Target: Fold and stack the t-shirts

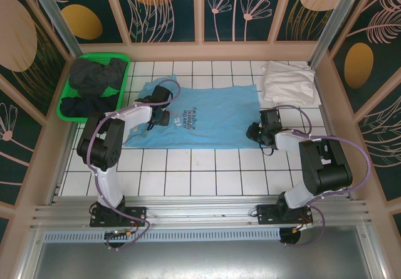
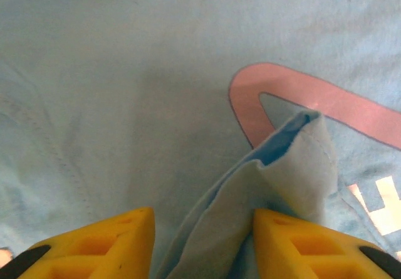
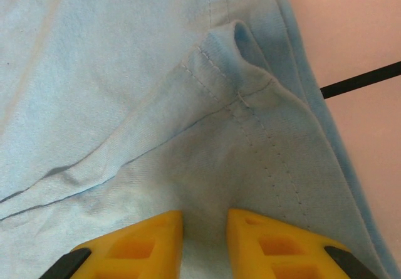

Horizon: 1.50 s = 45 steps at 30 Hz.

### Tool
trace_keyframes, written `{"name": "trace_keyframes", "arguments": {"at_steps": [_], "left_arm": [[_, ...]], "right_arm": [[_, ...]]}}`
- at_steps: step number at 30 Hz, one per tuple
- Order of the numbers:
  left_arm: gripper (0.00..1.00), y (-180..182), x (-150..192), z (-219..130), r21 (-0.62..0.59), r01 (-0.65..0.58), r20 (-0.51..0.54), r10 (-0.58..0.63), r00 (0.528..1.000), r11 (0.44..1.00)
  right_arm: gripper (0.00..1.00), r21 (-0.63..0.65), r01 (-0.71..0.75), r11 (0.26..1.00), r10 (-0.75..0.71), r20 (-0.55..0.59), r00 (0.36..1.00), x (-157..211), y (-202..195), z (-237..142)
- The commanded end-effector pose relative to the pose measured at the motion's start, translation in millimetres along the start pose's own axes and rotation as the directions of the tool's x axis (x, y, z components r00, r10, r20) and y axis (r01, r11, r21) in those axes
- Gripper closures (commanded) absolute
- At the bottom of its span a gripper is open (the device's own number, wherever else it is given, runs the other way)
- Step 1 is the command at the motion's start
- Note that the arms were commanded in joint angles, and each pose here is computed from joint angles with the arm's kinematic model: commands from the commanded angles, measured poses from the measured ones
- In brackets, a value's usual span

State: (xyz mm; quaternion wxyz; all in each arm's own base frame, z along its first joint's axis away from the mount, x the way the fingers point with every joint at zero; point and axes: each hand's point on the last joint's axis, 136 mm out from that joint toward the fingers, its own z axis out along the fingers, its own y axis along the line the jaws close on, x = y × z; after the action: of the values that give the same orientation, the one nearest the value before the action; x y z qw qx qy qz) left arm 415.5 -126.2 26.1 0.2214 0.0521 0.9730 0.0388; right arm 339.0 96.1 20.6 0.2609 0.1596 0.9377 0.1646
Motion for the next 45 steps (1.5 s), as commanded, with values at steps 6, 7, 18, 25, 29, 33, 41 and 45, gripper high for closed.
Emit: {"name": "trace_keyframes", "arguments": {"at_steps": [6,7,18,25,29,33,41,45], "left_arm": [[0.85,0.0,-14.4,-3.0,0.017,-0.039,-0.022,0.039,0.999,0.999],[0.87,-0.2,-18.6,-7.8,0.020,-0.046,-0.012,0.046,0.999,0.999],[0.95,3.5,-31.2,-19.0,-0.113,-0.327,-0.005,0.328,0.945,0.938],[0.83,-17.0,-50.7,-21.5,-0.137,-0.405,0.071,0.417,0.906,0.904],[0.56,-30.6,-60.6,-27.0,-0.080,-0.380,0.165,0.388,0.907,0.922],[0.48,-34.9,-67.6,-34.0,-0.022,-0.289,0.254,0.285,0.924,0.957],[0.31,55.3,-0.1,-39.5,0.005,0.297,0.153,-0.294,0.943,0.955],[0.39,54.3,48.5,-43.7,0.053,0.384,0.112,-0.388,0.915,0.922]], "right_arm": [[0.73,0.048,-0.005,0.999,0.007,-0.051,0.999,19.1,-18.1,-0.1],[0.73,0.049,-0.006,0.999,0.008,-0.052,0.999,19.5,-18.5,-0.3],[0.73,0.044,-0.001,0.999,0.004,-0.049,0.999,16.6,-15.9,-1.3],[0.73,0.046,0.000,0.999,0.002,-0.057,0.998,17.6,-15.9,-2.7],[0.73,0.050,0.003,0.999,0.000,-0.056,0.998,20.3,-18.3,-4.4],[0.73,0.043,0.004,0.999,-0.002,-0.052,0.999,19.3,-16.6,-7.3],[0.73,0.026,0.014,1.000,-0.013,-0.033,0.999,15.6,-12.1,-15.6],[0.73,0.035,0.019,0.999,-0.017,-0.040,0.999,16.1,-13.9,-12.4]]}}
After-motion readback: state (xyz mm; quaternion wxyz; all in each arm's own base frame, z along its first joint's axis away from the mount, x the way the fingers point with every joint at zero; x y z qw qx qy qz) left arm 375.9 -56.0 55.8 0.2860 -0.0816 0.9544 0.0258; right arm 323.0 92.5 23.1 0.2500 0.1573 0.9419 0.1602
